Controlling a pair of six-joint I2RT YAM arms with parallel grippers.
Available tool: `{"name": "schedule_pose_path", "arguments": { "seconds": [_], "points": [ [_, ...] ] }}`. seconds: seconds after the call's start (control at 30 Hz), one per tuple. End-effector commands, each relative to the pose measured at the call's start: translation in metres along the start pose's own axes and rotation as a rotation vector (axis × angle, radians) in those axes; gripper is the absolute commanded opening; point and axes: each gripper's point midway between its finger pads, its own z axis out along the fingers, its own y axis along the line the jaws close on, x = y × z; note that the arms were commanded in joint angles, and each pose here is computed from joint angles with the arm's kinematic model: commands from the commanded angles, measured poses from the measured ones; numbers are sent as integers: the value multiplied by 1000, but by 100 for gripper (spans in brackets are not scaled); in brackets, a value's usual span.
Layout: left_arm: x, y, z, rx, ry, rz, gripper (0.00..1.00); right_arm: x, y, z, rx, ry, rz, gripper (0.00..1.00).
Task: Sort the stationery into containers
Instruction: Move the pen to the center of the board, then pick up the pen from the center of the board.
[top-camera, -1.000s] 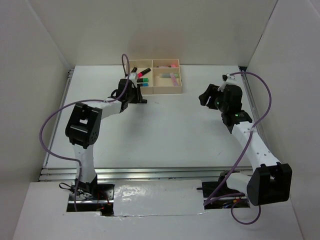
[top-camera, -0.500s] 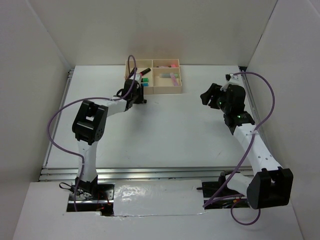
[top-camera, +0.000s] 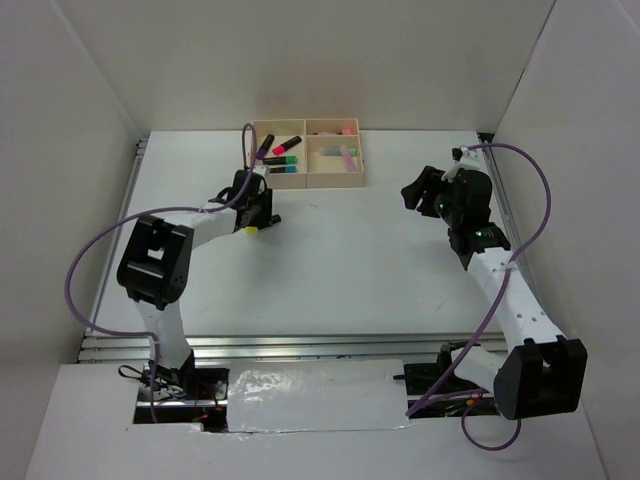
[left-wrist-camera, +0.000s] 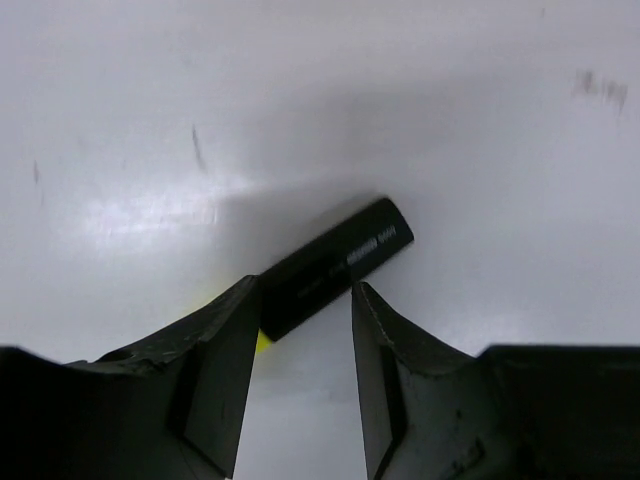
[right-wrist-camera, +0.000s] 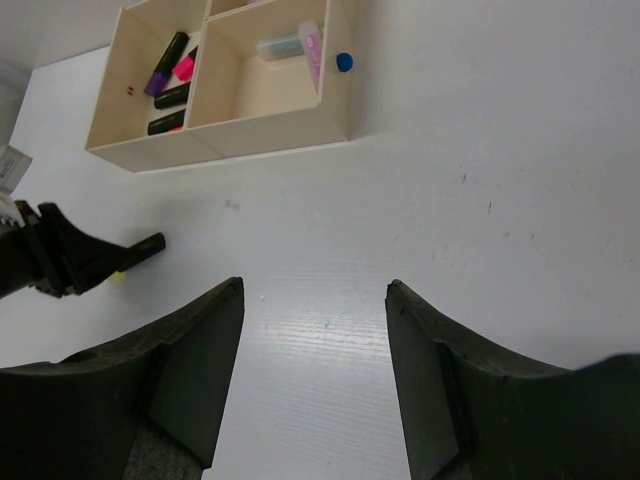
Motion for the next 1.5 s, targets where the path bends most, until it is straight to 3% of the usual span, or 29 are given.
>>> {"name": "schedule_pose_path", "arguments": {
  "seconds": [0.0, 0.17, 0.23, 0.27, 0.3, 0.33, 0.37, 0.4, 0.43, 0.5, 0.73, 1.13, 1.47],
  "points": [
    [-28, -12, -42, 57, -97, 29, 54, -31, 15, -13, -37, -81, -30, 66],
    [-53, -32, -70, 162, -66, 151, 58, -31, 20, -19, -63, -77, -61, 66],
    [-62, -34, -82, 240, -74, 263, 59, -29, 24, -22, -89, -71, -87, 66],
    [-69, -40, -92, 366, -89, 314, 60, -28, 26, -24, -109, -66, -103, 67],
    [-64, -35, -97, 410, -68, 366, 66, -25, 31, -26, -144, -55, -115, 68],
    [-62, -35, -101, 453, -52, 385, 81, -21, 32, -27, -159, -50, -129, 68],
    [-69, -29, -98, 483, -43, 420, 84, -20, 34, -28, -171, -47, -139, 69],
    [-51, -22, -98, 490, 58, 420, 84, -17, 37, -29, -191, -37, -144, 69],
    [-61, -16, -98, 478, 63, 427, 81, -14, 36, -28, -192, -24, -143, 69],
    [-42, -1, -86, 444, 156, 439, 79, -11, 36, -28, -197, -9, -142, 70],
    [9, 11, -73, 452, 304, 543, 78, -9, 32, -22, -189, 30, -146, 70],
    [38, 13, -34, 282, 385, 586, 70, -1, 24, -18, -167, 67, -135, 69],
    [36, 22, -23, 233, 348, 641, 70, 3, 27, -16, -186, 94, -129, 69]
  ]
}}
